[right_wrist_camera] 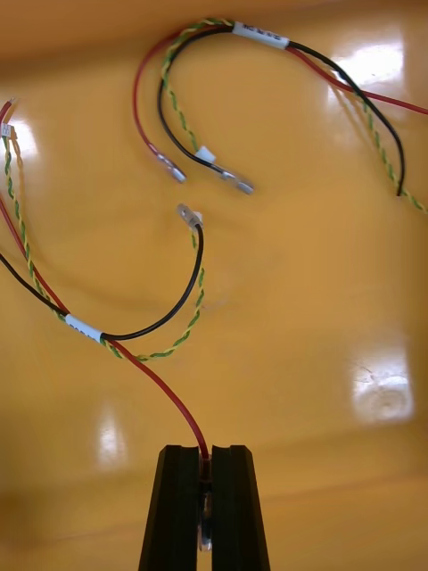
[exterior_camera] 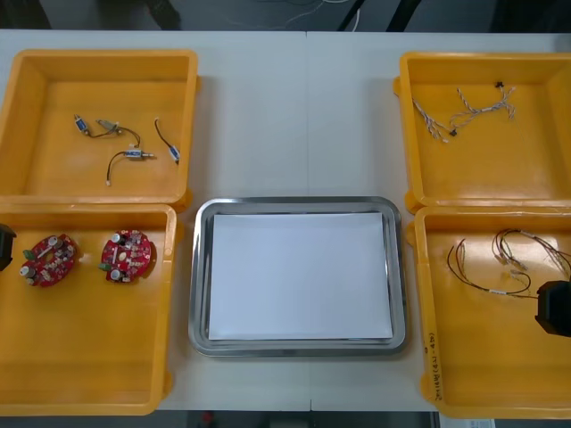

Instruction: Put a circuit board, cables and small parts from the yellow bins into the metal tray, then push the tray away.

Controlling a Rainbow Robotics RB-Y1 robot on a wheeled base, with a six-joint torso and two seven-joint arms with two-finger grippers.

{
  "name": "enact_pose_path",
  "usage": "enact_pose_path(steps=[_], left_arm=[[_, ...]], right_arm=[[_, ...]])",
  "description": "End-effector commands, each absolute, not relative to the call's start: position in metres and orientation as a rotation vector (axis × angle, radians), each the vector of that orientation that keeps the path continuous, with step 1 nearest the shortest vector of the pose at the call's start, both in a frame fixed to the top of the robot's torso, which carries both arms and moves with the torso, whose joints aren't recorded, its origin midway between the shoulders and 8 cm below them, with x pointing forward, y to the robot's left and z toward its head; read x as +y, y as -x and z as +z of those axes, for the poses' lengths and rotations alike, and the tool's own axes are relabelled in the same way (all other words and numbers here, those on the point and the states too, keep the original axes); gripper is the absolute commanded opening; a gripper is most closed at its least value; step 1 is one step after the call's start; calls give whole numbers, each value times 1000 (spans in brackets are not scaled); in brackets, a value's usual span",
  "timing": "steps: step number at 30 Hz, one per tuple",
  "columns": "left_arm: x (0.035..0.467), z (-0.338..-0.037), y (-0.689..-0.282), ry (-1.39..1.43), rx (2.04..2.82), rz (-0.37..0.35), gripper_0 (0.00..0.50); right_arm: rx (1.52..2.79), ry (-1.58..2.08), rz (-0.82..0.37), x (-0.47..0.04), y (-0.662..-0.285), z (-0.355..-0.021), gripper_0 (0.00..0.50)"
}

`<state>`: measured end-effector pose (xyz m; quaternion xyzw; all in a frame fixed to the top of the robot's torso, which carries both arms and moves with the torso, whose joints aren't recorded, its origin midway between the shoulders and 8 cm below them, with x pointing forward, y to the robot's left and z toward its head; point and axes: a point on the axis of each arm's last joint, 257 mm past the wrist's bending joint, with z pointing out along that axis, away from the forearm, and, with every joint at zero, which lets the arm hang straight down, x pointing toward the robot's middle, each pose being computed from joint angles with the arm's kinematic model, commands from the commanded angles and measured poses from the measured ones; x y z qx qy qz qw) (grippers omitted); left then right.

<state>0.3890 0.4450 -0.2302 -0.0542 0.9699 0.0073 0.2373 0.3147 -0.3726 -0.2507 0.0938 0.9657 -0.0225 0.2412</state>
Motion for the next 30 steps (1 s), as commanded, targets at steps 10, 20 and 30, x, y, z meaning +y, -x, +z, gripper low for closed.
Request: enact_pose_path(steps=[10,20,30], left_arm=[[444,-198,-403,96,2601,35,500],[444,-196,-405,135,2590,19,500],[446,-209,-406,205,2593,-33,500]], right_arm=[[2627,-308,-200,-415,-286,-252,0],[2623,-325,-243,-428,-277,-256,0],[2633,-326,-241,-428,-273,-259,0]])
